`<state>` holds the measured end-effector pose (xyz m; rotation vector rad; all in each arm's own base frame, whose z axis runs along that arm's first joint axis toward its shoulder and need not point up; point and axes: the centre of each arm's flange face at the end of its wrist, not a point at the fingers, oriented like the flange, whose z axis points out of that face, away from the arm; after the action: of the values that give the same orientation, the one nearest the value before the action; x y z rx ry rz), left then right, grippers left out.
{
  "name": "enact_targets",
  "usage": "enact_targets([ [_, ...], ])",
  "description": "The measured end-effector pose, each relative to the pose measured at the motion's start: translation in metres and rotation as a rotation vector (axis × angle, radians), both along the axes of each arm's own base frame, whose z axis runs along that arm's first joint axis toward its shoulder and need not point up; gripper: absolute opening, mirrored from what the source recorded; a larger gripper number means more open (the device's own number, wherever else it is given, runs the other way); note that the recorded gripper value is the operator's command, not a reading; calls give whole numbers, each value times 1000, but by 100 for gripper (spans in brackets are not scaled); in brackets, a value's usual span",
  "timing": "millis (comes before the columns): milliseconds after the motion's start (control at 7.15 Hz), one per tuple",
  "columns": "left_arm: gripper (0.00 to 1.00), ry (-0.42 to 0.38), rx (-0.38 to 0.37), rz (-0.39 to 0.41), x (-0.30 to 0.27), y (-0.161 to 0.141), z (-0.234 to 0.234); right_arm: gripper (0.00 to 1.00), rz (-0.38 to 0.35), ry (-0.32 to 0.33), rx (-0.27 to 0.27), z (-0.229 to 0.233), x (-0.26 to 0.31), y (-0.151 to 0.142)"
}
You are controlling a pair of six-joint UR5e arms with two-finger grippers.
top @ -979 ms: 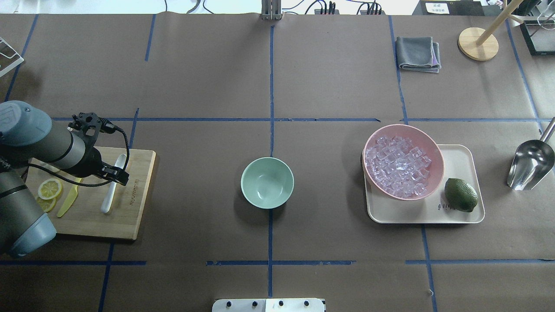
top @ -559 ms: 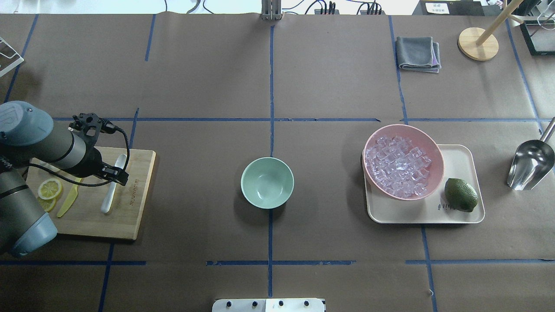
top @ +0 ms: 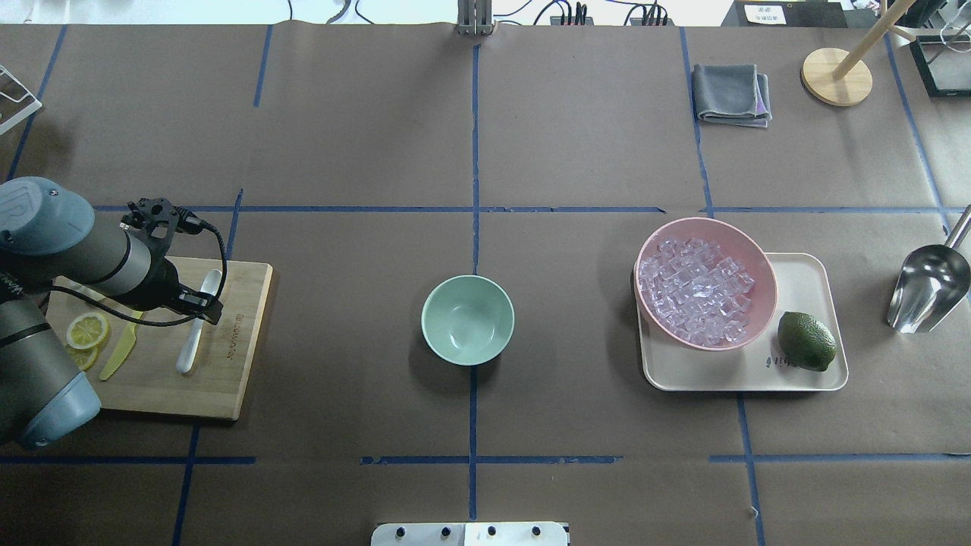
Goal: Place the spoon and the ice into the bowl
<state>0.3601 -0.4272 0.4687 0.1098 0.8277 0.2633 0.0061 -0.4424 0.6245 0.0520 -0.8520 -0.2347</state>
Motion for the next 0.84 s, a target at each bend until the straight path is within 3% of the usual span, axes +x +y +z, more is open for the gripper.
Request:
enact_targets([
  [280, 29, -3, -3, 0, 0, 0, 2, 99, 0, 0, 1, -1, 0, 0],
  [420, 9, -4, -5, -1, 0, 0, 2, 99, 0, 0, 1, -1, 0, 0],
  [559, 0, -3, -6, -1, 1, 0, 2, 99, 0, 0, 1, -1, 0, 0],
  [839, 0, 1, -9, -1, 1, 0, 1, 99, 0, -1, 2, -1, 0, 0],
])
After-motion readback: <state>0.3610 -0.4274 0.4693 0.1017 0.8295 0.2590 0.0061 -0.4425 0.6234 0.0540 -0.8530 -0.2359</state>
